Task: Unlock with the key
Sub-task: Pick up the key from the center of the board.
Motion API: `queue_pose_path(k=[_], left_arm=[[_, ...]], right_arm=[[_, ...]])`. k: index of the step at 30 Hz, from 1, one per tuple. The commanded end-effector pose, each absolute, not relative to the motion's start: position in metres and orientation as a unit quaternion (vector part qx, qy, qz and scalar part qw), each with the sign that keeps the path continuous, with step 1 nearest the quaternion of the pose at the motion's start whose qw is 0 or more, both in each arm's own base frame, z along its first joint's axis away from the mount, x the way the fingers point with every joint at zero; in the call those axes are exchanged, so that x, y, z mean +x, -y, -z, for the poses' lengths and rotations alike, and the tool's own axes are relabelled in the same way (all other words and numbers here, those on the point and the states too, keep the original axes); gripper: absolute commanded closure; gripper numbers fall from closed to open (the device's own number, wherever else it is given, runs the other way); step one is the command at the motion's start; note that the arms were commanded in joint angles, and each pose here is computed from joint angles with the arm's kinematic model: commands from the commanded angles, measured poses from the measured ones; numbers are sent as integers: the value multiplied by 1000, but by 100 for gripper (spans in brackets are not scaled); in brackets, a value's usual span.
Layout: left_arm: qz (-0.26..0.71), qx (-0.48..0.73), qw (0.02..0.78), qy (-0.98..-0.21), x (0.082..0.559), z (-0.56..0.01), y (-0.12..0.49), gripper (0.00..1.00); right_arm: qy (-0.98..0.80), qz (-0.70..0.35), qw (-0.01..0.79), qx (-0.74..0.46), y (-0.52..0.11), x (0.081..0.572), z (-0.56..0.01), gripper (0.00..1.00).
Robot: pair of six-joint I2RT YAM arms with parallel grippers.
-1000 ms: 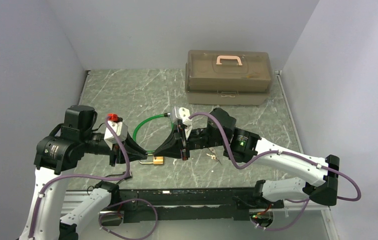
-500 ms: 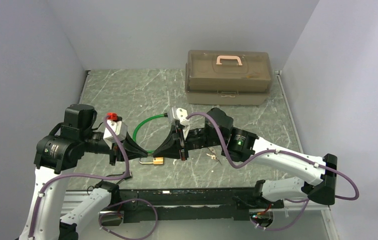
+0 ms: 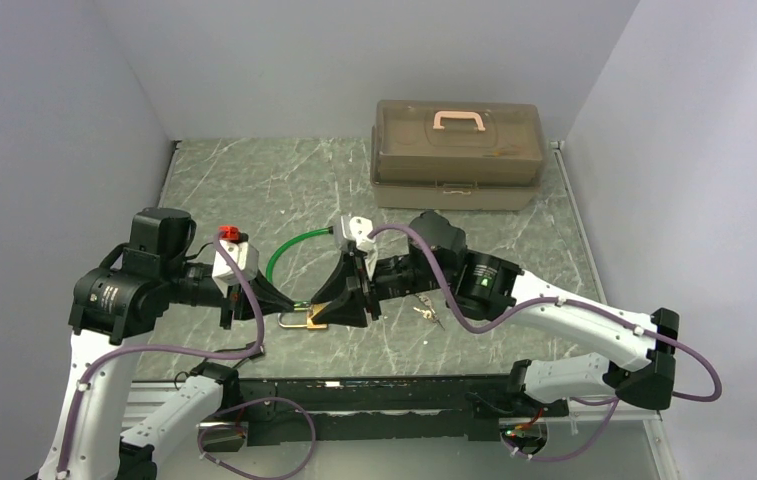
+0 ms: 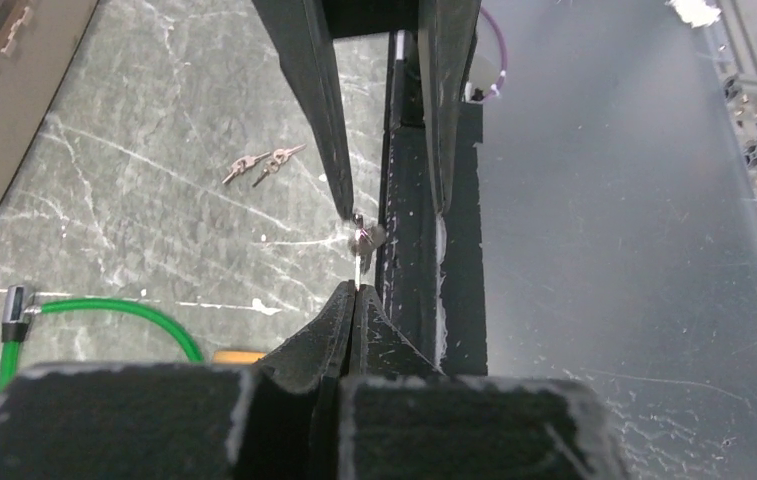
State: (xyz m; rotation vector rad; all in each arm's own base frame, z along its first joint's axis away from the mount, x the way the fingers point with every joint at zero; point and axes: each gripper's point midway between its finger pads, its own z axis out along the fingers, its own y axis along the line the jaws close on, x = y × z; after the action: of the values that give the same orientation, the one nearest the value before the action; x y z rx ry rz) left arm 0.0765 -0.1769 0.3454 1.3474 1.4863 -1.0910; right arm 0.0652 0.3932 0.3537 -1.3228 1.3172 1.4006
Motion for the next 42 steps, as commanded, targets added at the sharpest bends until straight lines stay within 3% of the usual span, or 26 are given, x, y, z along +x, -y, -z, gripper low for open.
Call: queue_pose_path(k=[1,22,31,42], left_arm=[[399,553,429,-592,80,-348,171,100],[392,558,436,-587,73,-351,169,100],[392,558,438,-585,72,-353,169,100],[395,555,441,-585,73,-356,170,99]], right_arm=[[-492,-553,410,-533,-383,66,-394,60],[-510,-581,329,-542,-411,74,-383,74],[-513,-578,324,-545,-410,74,-376,100],[-531,-562,321,-547,-408,77,-364,100]])
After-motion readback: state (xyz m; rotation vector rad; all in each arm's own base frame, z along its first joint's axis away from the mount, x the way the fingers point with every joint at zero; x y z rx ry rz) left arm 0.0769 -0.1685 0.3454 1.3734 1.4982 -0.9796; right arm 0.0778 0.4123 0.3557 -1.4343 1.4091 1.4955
